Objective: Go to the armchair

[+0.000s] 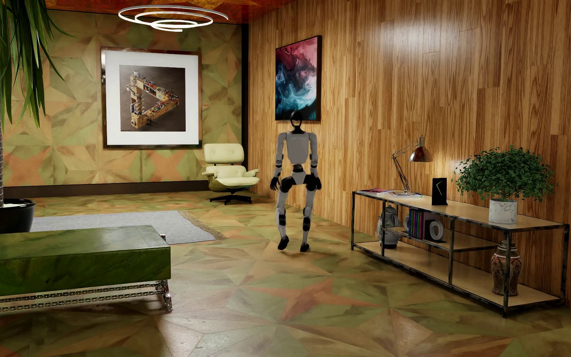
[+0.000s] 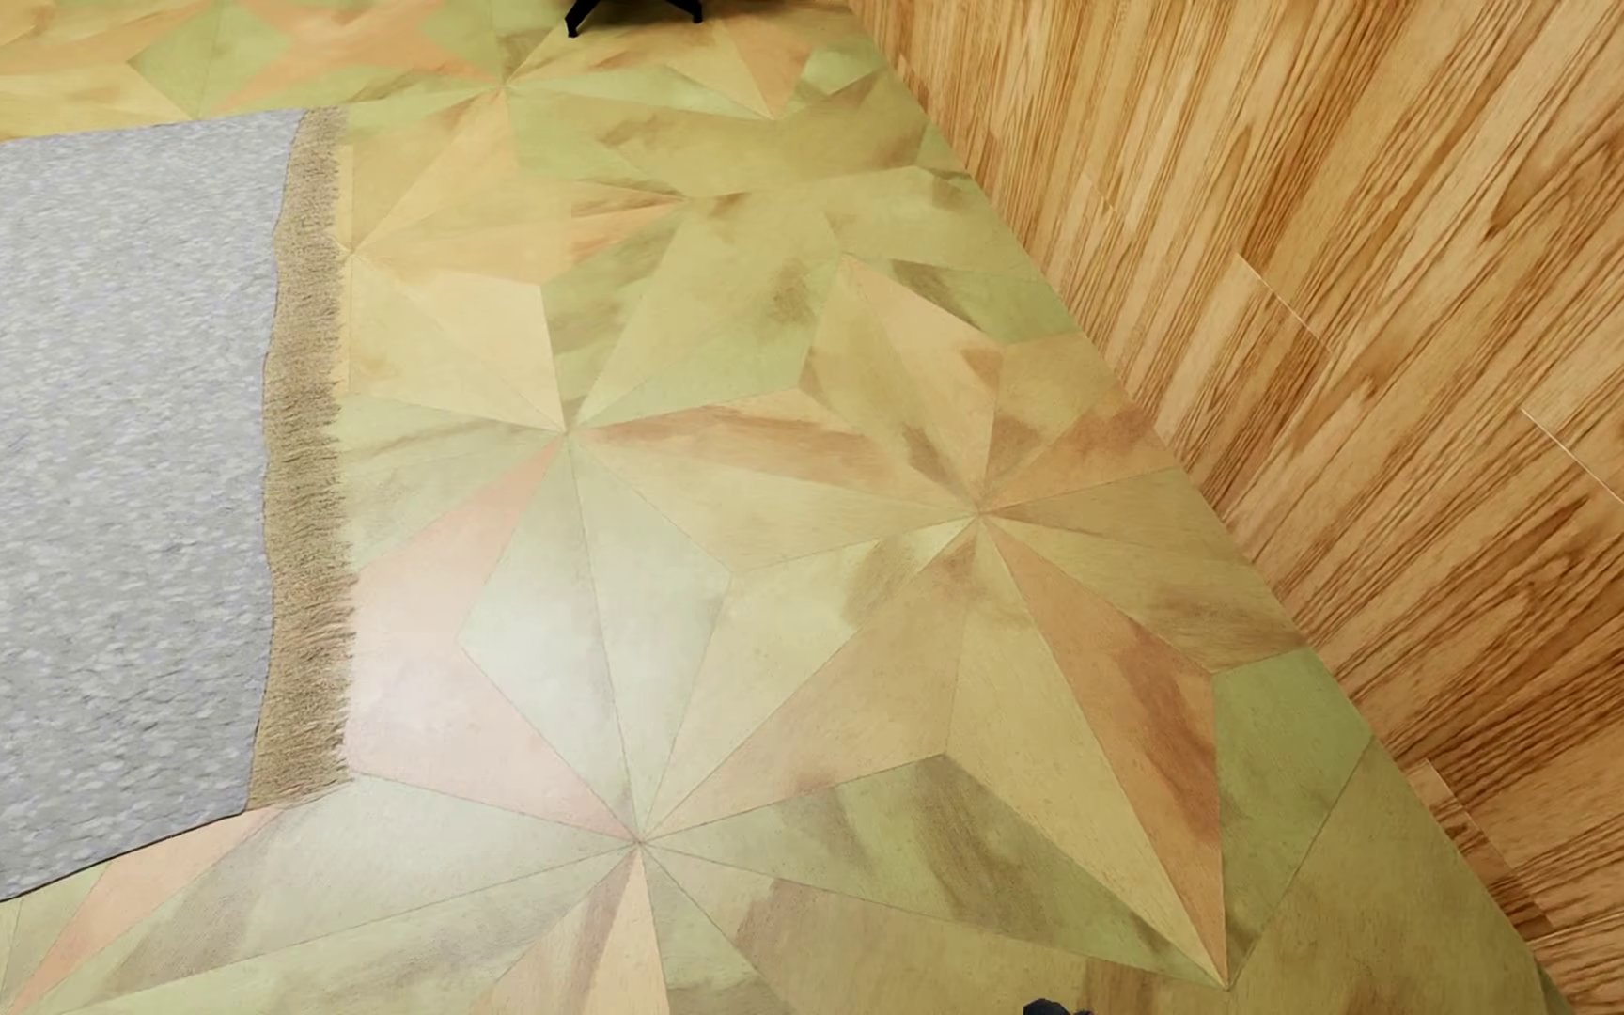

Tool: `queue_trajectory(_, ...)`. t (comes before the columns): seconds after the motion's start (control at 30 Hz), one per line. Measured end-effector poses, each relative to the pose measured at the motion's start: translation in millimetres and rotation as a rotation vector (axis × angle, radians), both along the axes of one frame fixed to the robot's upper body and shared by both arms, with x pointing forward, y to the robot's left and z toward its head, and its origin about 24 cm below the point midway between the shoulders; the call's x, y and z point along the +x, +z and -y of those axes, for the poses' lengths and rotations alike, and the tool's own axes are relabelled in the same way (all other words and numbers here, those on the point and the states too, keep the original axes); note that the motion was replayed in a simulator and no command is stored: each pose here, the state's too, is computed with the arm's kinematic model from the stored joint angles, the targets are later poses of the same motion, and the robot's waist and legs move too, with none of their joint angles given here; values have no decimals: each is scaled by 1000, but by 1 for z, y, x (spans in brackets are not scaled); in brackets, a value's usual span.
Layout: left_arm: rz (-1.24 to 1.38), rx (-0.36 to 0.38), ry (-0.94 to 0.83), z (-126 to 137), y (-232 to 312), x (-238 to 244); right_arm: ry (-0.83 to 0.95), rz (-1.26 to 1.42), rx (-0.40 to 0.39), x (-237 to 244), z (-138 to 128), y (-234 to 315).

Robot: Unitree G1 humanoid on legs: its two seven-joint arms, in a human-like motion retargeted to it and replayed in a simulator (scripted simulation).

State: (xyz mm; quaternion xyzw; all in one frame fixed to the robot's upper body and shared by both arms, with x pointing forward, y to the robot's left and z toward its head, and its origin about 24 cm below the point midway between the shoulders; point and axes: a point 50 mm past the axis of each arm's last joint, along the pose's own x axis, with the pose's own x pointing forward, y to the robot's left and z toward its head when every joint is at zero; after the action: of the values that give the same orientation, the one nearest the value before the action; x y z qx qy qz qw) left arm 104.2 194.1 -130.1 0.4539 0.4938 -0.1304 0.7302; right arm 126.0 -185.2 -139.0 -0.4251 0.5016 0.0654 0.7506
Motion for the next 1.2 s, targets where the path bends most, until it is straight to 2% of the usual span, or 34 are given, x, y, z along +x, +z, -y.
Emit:
queue_trajectory(0.1, -95, -2, 45, 8, -12, -42, -57, 326, -6, 56, 14, 37)
queue_trajectory(0.2, -261, -26, 18, 15, -23, -76, -36, 561, -21, 90, 18, 70)
queue_trajectory(0.3, -345, -15, -14, 12, -25, -93, -48, 580, 13, 95, 13, 74)
queue_trajectory(0.4, -314, -6, 86, 7, -24, -91, -36, 409, 14, 66, 3, 45)
queue_trajectory(0.47, -266, 27, 179, 1, -24, -78, 22, 170, -5, 24, 0, 15)
queue_trajectory(0.57, -83, 39, 247, -6, -14, -24, 322, -218, 30, -30, -8, -13)
queue_trajectory(0.63, 119, 40, 232, -10, 2, 17, 199, -271, 16, -53, 4, -17)
queue_trajectory(0.7, 302, 15, 151, -6, 25, 58, -82, -178, -48, -72, 15, -17)
queue_trajectory(0.77, 460, -27, 54, 3, 49, 88, -177, -179, -81, -90, 13, -18)
queue_trajectory(0.83, 554, -74, -11, 13, 66, 105, -82, -257, -15, -100, 4, -22)
queue_trajectory(0.9, 577, -100, -56, 25, 72, 111, -69, -294, 79, -101, -1, -23)
queue_trajectory(0.97, 531, -97, -68, 29, 65, 105, -93, -255, 89, -92, -3, -21)
queue_trajectory(1.07, 271, -4, -7, 14, 26, 62, -111, -186, 25, -73, -6, -19)
queue_trajectory(1.13, -15, 78, -127, 4, 0, 30, -137, -127, 9, -55, -3, -16)
queue_trajectory(1.2, -206, 100, -225, -7, -11, 7, -82, -34, -15, -31, 4, -9)
